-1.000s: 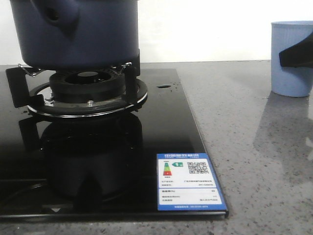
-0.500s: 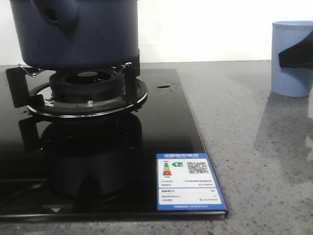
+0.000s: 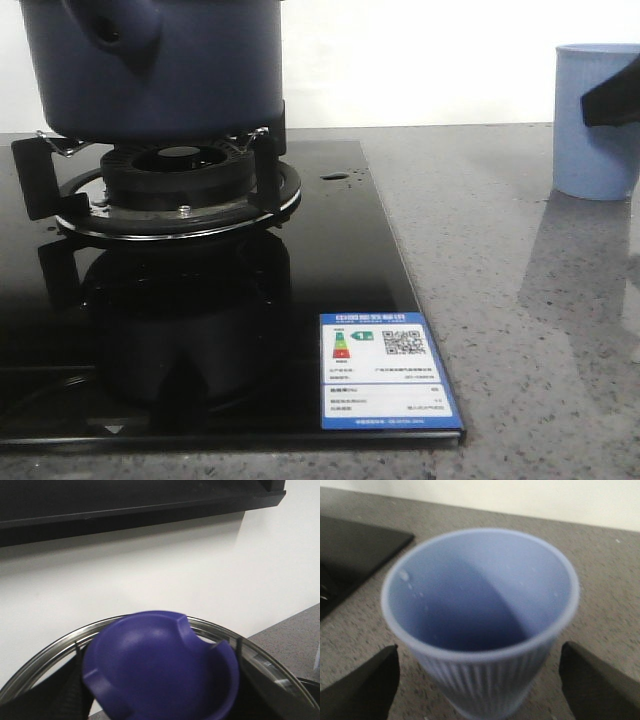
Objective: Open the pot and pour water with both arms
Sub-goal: 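Open the right gripper and withdraw it from the cup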
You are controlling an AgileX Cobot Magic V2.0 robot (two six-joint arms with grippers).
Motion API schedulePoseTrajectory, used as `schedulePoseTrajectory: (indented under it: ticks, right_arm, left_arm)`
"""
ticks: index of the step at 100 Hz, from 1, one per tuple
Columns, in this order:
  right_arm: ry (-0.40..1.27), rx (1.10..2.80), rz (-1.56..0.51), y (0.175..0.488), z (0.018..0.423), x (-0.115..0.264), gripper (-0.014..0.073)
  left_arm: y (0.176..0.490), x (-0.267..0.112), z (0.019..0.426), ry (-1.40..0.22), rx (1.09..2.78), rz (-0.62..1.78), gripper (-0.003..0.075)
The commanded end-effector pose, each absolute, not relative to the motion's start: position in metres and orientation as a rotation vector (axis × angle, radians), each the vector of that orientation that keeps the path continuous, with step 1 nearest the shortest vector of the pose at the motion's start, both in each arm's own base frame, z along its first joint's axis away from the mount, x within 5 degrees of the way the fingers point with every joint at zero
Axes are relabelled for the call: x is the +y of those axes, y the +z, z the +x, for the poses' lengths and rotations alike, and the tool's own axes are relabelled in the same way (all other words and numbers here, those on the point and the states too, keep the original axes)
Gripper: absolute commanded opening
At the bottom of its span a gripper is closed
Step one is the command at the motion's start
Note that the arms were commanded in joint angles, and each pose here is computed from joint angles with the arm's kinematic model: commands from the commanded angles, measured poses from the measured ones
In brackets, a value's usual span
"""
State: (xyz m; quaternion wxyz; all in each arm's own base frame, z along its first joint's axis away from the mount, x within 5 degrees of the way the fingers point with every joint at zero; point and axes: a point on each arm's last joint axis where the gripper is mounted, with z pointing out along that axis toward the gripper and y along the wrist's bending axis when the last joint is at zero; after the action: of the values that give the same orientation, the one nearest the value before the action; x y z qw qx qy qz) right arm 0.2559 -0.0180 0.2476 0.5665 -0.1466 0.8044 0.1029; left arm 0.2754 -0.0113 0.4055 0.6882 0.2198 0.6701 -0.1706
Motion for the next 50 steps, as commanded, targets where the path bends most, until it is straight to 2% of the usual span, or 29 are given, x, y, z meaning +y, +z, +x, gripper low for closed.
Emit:
schedulePoseTrajectory:
  ticks: [1, 26, 50]
  right_arm:
    - [0.226, 1.875, -0.359, 0.261, 0.250, -0.017, 0.0590]
    - [0.242, 1.902, -0.321, 0.260, 0.234, -0.013, 0.0590]
    - [0.196, 1.920, -0.294, 0.246, 0.193, -0.006, 0.0589]
  left_arm:
    - [0.434, -0.015, 0.263, -0.444, 1.381, 0.458, 0.0369]
    - [0.435, -0.018, 0.261, -0.481, 1.361, 0.476, 0.0369]
    - [0.436, -0.024, 0.256, -0.539, 1.331, 0.537, 0.0369]
